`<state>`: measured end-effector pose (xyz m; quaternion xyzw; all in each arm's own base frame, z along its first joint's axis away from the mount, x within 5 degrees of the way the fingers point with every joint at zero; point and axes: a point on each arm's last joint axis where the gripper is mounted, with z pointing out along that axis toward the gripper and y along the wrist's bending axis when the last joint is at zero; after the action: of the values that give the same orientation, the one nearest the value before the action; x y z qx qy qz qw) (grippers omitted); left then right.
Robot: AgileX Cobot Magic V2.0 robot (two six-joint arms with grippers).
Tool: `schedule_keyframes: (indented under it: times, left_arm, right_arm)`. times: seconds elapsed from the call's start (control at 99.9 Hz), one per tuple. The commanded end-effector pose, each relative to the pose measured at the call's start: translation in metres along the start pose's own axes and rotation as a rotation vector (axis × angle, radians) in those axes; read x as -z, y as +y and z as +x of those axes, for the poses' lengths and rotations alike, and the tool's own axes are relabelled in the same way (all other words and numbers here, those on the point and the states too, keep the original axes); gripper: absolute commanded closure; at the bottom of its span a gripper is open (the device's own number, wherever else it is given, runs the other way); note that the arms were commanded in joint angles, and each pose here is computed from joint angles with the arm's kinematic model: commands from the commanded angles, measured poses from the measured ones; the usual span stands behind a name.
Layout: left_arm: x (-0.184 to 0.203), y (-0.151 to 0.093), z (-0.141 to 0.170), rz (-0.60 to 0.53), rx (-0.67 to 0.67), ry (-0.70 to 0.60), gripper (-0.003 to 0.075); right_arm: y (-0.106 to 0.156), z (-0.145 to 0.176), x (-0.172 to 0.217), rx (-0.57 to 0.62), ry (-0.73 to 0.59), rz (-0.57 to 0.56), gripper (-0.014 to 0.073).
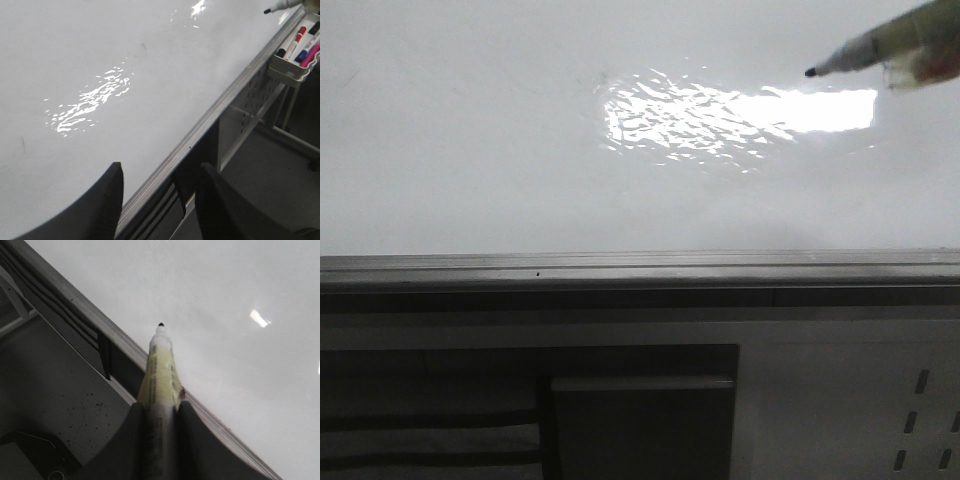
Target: Write number 4 on whiteboard
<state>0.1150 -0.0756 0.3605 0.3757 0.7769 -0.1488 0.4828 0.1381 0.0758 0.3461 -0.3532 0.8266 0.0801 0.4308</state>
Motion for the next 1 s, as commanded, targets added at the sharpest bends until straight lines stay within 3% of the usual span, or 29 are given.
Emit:
schedule_keyframes:
  times: [0.0,0.13,0.2,0.32,0.43,0.6,0.83,0.991]
  left_arm:
    - [0.004,0.004,-0.009,-0.055,0.042,-0.111,0.0407]
    - [0.002,0.005,-0.009,-0.057,0.046,-0.111,0.0407]
    - [0.002,0.005,-0.009,-0.059,0.048,-0.116,0.0407]
    - [0.002,0.006,-0.01,-0.065,0.051,-0.124,0.0407]
    - [0.001,0.006,-0.01,-0.064,0.052,-0.119,0.0407]
    - [0.001,0.006,-0.01,-0.064,0.052,-0.119,0.0407]
    - [-0.001,0.007,-0.01,-0.063,0.054,-0.115,0.0407]
    - [-0.001,0.007,-0.01,-0.066,0.054,-0.119,0.0407]
  right_arm:
    - [-0.004,-0.014,0.007,0.0,-0.127,0.051,0.0641]
    - [-0.005,-0.023,0.013,-0.023,-0.186,0.049,0.0641]
    - [-0.007,-0.034,0.017,-0.094,-0.189,0.029,0.0641]
    - [-0.013,-0.054,0.013,-0.128,0.001,-0.048,0.0641]
    - [-0.017,-0.072,0.008,-0.137,0.033,-0.086,0.0641]
    - [-0.008,-0.074,-0.019,-0.223,-0.168,-0.088,0.0641]
    - [-0.017,-0.082,-0.06,-0.244,-0.146,-0.064,0.0641]
    - [-0.019,-0.075,-0.097,-0.247,-0.05,-0.069,0.0641]
